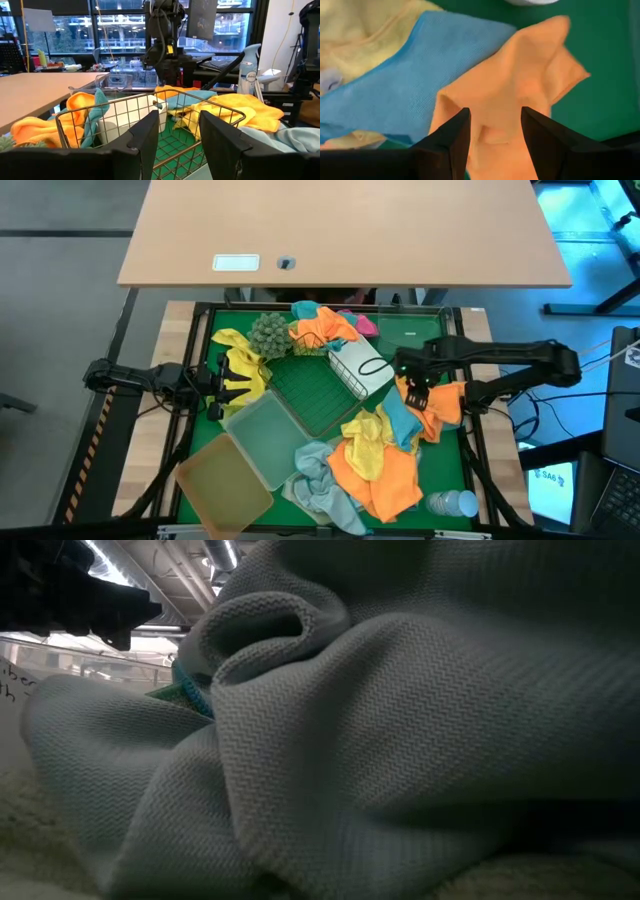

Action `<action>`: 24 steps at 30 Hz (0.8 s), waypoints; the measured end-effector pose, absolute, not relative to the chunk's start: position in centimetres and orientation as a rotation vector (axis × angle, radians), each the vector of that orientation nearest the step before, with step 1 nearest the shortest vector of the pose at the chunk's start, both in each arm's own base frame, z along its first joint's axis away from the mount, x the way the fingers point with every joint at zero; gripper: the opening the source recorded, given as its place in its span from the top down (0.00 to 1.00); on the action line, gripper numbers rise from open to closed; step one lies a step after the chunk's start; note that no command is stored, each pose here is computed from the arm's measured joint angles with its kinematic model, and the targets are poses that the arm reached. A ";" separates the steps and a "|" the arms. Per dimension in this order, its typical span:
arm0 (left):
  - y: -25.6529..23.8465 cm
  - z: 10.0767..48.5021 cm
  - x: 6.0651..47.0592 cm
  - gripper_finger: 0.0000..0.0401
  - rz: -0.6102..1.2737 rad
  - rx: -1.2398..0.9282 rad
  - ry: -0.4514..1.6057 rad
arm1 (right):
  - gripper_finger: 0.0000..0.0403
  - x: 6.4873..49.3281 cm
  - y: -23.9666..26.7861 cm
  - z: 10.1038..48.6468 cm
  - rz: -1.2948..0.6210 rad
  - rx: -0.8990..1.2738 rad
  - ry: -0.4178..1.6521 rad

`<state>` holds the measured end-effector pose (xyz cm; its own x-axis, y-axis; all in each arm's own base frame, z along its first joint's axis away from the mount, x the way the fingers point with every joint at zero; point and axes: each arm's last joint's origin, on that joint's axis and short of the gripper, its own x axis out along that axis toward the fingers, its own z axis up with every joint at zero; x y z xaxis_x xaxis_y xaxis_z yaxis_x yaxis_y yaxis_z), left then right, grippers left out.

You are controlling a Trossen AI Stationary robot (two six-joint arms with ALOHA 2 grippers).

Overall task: Sort microfiber towel by color & place in baskets
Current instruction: Put the orange towel into the transparent bin

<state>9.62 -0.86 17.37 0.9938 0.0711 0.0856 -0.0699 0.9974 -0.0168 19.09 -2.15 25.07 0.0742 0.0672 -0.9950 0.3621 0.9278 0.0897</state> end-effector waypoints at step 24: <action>-0.9 17.4 9.6 0.66 0.071 -0.007 -0.087 | 0.57 19.5 -2.3 22.2 -0.171 0.254 1.572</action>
